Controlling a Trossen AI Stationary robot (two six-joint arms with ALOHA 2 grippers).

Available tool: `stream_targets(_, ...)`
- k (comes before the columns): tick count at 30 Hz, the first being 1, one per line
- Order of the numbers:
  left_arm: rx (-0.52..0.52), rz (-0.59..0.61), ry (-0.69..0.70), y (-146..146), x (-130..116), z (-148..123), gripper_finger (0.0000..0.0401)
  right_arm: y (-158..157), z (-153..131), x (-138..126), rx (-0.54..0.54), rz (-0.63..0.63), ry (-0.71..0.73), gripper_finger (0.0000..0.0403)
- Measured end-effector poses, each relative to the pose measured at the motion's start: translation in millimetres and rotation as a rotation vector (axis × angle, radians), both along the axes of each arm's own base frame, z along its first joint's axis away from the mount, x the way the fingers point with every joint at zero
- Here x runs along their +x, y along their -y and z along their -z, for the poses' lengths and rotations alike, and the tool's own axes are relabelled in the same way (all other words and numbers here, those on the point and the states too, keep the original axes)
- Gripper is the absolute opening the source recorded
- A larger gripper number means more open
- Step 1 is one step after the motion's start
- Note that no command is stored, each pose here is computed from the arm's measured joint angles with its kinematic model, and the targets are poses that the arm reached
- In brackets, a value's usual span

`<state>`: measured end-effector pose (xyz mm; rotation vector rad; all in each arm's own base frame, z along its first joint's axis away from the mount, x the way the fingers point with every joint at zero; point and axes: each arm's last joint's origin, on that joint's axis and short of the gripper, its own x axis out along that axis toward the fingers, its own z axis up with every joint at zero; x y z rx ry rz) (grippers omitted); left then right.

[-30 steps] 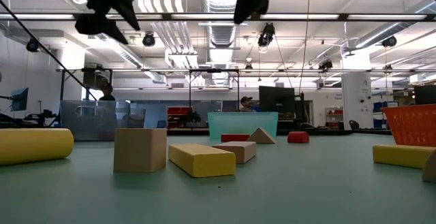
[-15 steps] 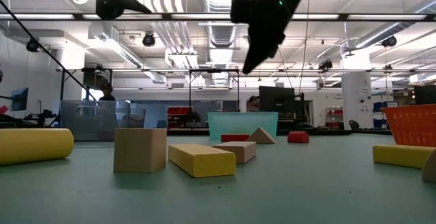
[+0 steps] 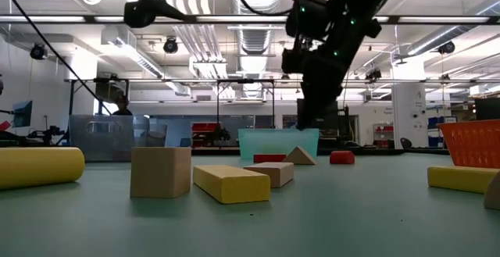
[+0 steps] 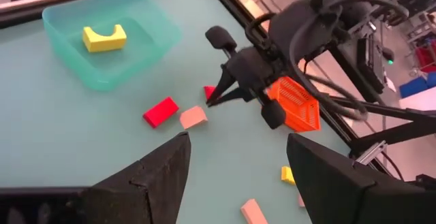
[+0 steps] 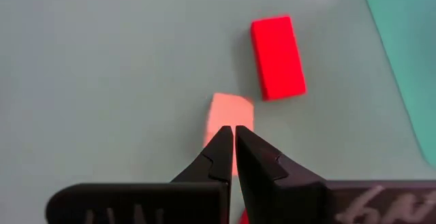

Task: Sort & place blocks by color
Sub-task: Put the light brown block into the orange bin

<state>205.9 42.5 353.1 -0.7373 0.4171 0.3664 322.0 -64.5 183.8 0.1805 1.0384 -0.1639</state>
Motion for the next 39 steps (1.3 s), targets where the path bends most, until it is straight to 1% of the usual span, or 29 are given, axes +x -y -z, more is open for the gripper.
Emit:
stream_targets(3, -0.003, 0.000, -0.013, -0.6, 3.3, 2.6, 0.0228, 9.1, 6.5, -6.5, 0.032, 0.062, -0.020, 0.0012)
stream_targets(6, -0.006, 0.000, -0.027, -1.4, 6.8, 5.4, 0.0228, 14.8, 11.5, -11.6, 0.083, 0.092, -0.030, 0.0033)
stream_targets(10, -0.009, -0.001, -0.038, -2.2, 10.2, 8.0, 0.0228, 14.5, 12.7, -12.3, 0.115, 0.074, -0.025, 0.0081)
stream_targets(18, -0.013, -0.001, -0.056, -3.2, 14.5, 11.7, 0.0228, 12.4, 13.0, -9.1, 0.082, 0.021, 0.016, 0.0195)
stream_targets(21, -0.012, -0.001, -0.055, -3.3, 15.3, 11.9, 0.0228, 12.2, 15.7, -9.7, 0.081, 0.023, 0.026, 0.0227)
stream_targets(24, -0.010, -0.001, -0.051, -3.4, 15.7, 11.7, 0.0228, 11.8, 19.8, -11.8, 0.085, 0.030, 0.025, 0.0249)
stream_targets(30, -0.003, -0.007, -0.041, -3.9, 16.8, 11.0, 0.0228, 11.4, 24.7, -12.9, 0.086, 0.042, 0.051, 0.0271)
stream_targets(34, 0.002, -0.016, -0.044, -4.2, 16.7, 11.1, 0.0228, 12.1, 26.6, -11.7, 0.072, 0.055, 0.096, 0.0269)
stream_targets(39, 0.004, -0.020, -0.044, -4.3, 16.7, 11.2, 0.0228, 12.4, 30.9, -13.2, 0.050, 0.076, 0.119, 0.0259)
